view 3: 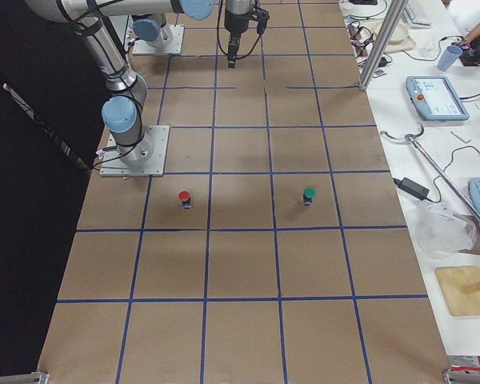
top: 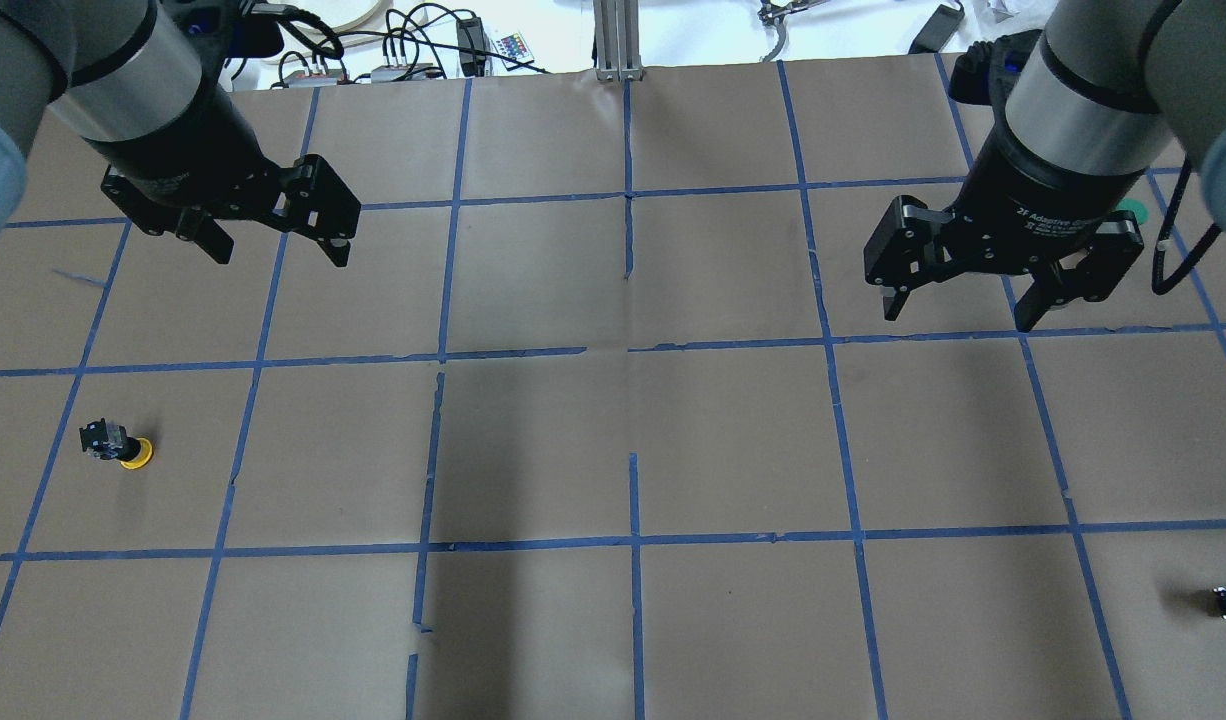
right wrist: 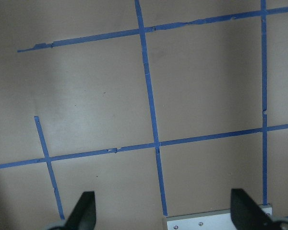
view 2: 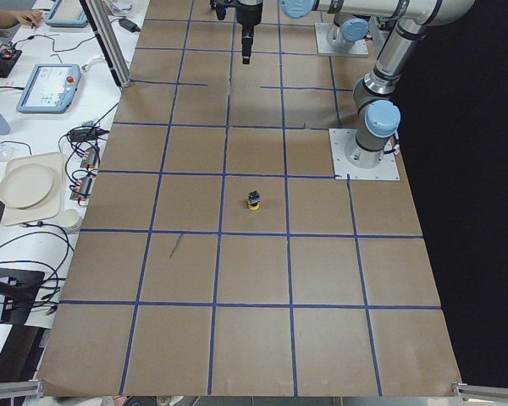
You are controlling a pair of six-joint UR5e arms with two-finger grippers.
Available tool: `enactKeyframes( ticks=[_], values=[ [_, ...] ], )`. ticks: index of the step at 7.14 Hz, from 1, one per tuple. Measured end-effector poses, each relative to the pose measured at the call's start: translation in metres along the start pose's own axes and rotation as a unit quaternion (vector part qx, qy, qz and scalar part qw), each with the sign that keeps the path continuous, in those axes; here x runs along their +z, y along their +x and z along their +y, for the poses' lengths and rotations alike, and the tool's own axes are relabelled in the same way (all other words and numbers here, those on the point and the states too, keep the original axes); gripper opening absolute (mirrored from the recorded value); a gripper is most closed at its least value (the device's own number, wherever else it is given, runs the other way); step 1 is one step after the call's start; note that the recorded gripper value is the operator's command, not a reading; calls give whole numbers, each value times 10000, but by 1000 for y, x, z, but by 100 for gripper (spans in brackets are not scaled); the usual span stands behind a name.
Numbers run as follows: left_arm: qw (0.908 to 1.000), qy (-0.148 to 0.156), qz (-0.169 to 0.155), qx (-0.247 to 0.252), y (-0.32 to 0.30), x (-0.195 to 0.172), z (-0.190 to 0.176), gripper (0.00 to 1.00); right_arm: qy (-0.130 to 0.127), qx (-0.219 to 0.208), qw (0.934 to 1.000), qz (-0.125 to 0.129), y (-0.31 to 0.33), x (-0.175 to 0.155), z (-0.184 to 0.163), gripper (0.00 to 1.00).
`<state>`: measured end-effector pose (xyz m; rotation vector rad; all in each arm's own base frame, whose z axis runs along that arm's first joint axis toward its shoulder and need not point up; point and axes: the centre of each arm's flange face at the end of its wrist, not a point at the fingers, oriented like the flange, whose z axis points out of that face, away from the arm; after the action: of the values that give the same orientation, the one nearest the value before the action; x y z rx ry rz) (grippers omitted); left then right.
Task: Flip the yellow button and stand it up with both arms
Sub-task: 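Move the left gripper down toward the yellow button lying on its side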
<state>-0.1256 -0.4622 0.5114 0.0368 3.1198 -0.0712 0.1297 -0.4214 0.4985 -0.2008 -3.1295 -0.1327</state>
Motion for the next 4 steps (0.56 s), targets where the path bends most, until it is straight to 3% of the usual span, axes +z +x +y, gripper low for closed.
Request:
enactKeyframes(
  ticks=[2, 4],
  values=[
    [10000, -13, 14, 49, -3, 2, 1, 100, -5, -26, 10000, -1, 0, 0, 0, 100],
    [9981, -97, 10, 604, -34, 11, -5, 100, -7, -52, 10000, 0, 0, 1, 0, 100]
  ],
)
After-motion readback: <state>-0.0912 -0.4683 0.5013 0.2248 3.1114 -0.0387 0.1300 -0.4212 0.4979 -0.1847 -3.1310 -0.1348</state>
